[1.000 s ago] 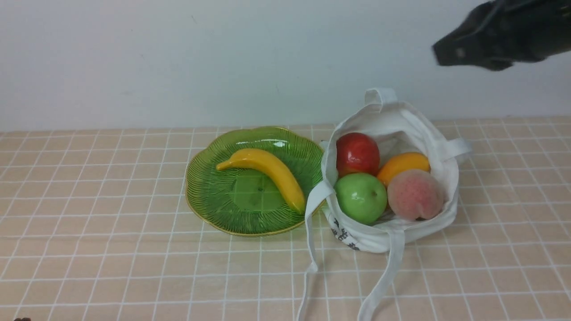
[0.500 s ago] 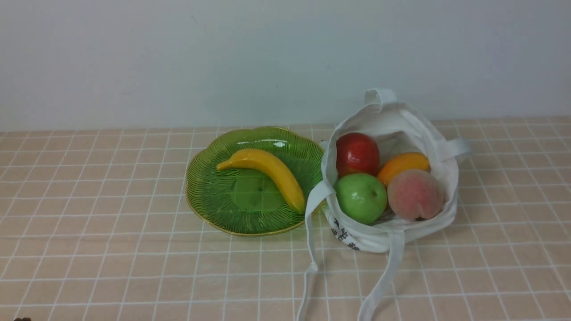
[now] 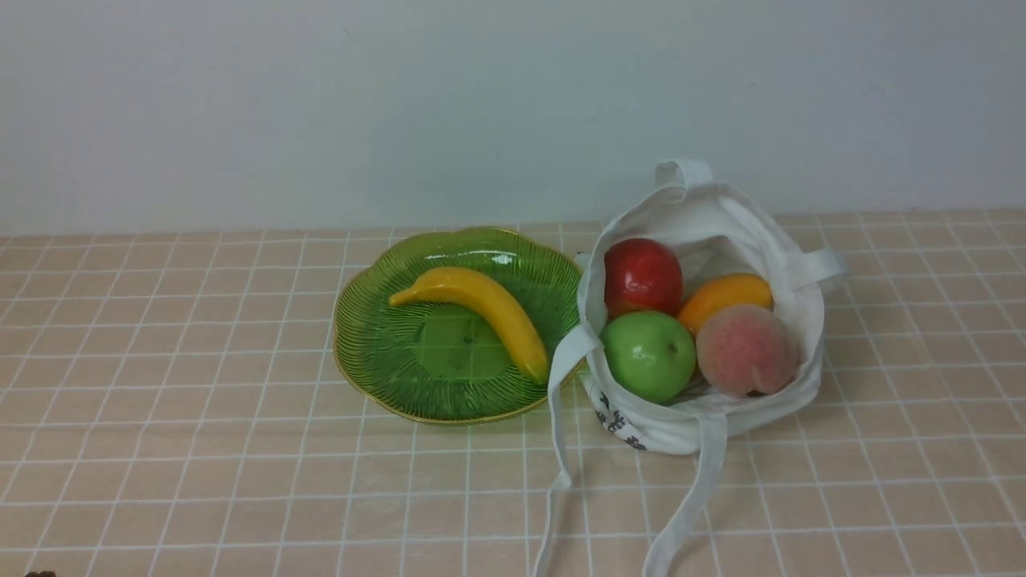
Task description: Take the fruit out of the bag on the brown coffee tablecloth and place them on the plate.
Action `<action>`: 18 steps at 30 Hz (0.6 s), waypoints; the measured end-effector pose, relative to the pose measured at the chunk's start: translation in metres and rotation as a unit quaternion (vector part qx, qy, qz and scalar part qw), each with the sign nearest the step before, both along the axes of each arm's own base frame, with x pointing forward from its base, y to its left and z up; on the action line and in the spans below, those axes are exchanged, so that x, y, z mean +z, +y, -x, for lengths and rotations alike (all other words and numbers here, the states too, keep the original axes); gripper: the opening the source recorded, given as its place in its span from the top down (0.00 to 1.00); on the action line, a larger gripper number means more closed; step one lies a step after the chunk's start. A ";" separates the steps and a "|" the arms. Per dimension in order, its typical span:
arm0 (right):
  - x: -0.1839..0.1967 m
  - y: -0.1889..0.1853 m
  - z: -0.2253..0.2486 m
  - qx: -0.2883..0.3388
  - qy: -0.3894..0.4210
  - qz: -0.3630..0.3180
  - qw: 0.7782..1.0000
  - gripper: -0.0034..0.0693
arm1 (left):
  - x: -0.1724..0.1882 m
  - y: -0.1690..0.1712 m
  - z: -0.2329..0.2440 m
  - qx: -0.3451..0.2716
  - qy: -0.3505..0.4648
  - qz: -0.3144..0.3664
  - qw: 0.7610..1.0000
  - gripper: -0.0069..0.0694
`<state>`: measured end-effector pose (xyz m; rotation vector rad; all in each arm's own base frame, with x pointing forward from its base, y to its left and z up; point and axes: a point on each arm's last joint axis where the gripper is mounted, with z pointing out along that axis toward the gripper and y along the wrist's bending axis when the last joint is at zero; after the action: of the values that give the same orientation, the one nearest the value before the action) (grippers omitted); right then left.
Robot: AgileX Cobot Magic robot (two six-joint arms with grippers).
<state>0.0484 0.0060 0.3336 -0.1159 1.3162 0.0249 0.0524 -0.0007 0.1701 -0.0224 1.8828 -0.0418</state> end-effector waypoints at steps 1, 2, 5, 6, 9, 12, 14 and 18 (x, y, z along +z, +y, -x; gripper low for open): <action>0.000 -0.001 0.000 -0.004 -0.009 -0.002 1.000 0.97 | 0.000 0.000 0.000 0.000 0.000 0.000 1.000 0.92; -0.005 -0.003 -0.001 -0.014 -0.024 -0.008 1.000 0.97 | 0.000 0.000 0.000 0.000 0.000 0.000 1.000 0.92; -0.017 -0.004 -0.006 -0.023 -0.024 -0.012 0.999 0.97 | 0.000 0.000 0.000 0.000 0.000 0.000 1.000 0.92; -0.022 -0.004 -0.007 -0.024 -0.019 -0.012 0.999 0.97 | 0.000 0.000 0.000 0.000 0.000 0.000 1.000 0.92; -0.035 -0.004 -0.011 -0.024 0.001 -0.011 1.000 0.97 | 0.000 0.000 0.000 0.000 0.000 0.000 1.000 0.92; -0.046 -0.003 -0.014 -0.020 0.024 -0.010 0.999 0.97 | 0.000 0.000 0.000 0.000 0.000 0.000 1.000 0.92; -0.052 -0.002 -0.015 -0.018 0.040 -0.009 0.999 0.97 | 0.000 0.000 0.000 0.000 0.000 0.000 1.000 0.92; -0.065 -0.001 -0.017 -0.014 0.066 -0.005 0.998 0.97 | 0.000 0.000 0.000 0.000 0.000 0.000 1.000 0.92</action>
<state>0.0658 0.0045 0.2690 -0.0886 1.4489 0.0163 0.0524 -0.0007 0.1701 -0.0224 1.8828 -0.0418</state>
